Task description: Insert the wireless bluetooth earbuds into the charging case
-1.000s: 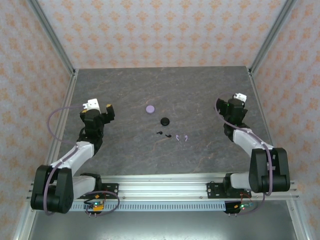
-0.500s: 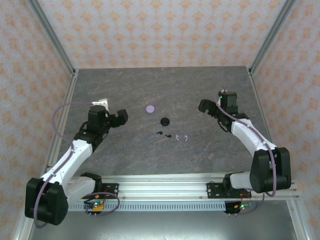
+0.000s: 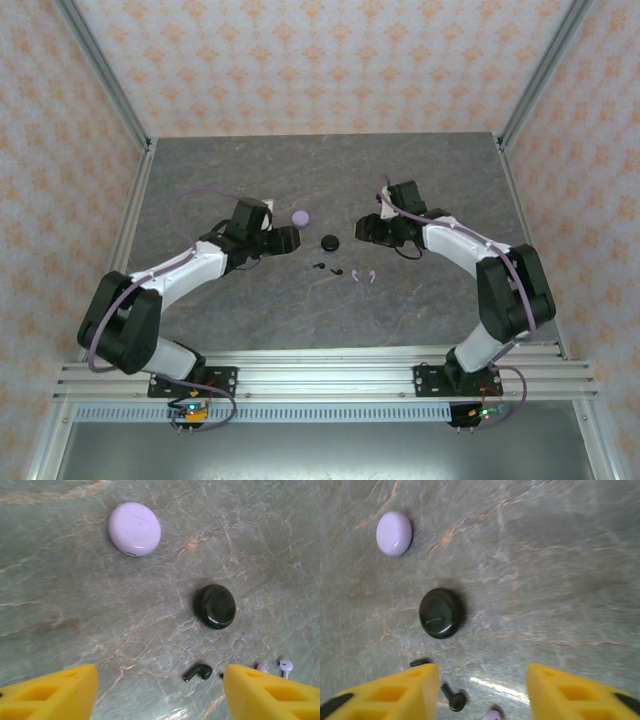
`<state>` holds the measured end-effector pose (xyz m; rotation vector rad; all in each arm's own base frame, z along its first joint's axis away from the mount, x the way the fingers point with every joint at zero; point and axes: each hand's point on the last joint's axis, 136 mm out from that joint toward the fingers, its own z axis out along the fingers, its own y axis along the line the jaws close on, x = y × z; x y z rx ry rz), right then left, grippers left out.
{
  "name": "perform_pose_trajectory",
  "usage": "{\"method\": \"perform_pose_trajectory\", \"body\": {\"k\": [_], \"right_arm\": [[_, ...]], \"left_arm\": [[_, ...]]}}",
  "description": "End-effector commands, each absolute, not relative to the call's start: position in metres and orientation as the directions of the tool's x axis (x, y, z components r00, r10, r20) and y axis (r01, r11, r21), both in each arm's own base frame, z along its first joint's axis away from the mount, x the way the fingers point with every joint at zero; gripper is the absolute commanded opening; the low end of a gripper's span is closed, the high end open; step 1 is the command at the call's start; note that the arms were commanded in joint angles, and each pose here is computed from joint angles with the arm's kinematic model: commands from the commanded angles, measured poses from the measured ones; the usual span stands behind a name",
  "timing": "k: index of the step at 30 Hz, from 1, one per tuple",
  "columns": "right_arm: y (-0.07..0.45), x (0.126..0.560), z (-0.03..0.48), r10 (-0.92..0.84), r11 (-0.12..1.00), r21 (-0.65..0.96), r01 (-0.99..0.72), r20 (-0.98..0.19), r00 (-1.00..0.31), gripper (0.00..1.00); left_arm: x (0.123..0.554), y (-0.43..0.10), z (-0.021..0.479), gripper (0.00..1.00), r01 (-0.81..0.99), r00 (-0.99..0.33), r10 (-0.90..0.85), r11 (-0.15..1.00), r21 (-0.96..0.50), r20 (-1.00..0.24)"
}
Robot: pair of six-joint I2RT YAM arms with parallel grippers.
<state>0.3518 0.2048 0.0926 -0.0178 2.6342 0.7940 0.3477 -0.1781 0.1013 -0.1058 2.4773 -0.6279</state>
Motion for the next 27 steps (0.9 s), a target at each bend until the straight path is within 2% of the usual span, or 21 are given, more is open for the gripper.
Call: {"method": "perform_pose_trajectory", "body": {"k": [1,2,3,8,10,18,27], "right_arm": [[0.22,0.351,0.09,0.084,0.829,0.548,-0.114,-0.323,-0.943,0.37],[0.223,0.35,0.087,0.078,0.829,0.548,-0.115,-0.316,-0.946,0.32],[0.226,0.349,0.084,0.074,0.83,0.547,-0.114,-0.31,-0.948,0.28],[0.238,0.348,0.07,0.075,0.83,0.55,-0.09,-0.27,-0.96,0.14],[0.242,0.348,0.064,0.076,0.826,0.558,-0.081,-0.254,-0.964,0.11],[0.251,0.35,0.053,0.099,0.824,0.564,-0.049,-0.229,-0.968,0.08],[0.257,0.356,0.043,0.095,0.823,0.567,-0.034,-0.196,-0.976,0.06]], "left_arm": [[0.362,-0.193,0.103,0.55,0.056,-0.838,-0.228,0.868,-0.493,-0.496],[0.365,-0.198,0.1,0.44,0.059,-0.846,-0.222,0.865,-0.498,-0.485],[0.368,-0.202,0.097,0.39,0.057,-0.853,-0.219,0.864,-0.5,-0.475],[0.38,-0.218,0.081,0.31,0.028,-0.872,-0.213,0.878,-0.478,-0.441],[0.384,-0.224,0.076,0.28,0.021,-0.878,-0.21,0.881,-0.472,-0.431],[0.402,-0.234,0.058,0.16,-0.02,-0.883,-0.233,0.886,-0.463,-0.408],[0.41,-0.246,0.038,0.15,-0.017,-0.909,-0.205,0.889,-0.457,-0.364]]}}
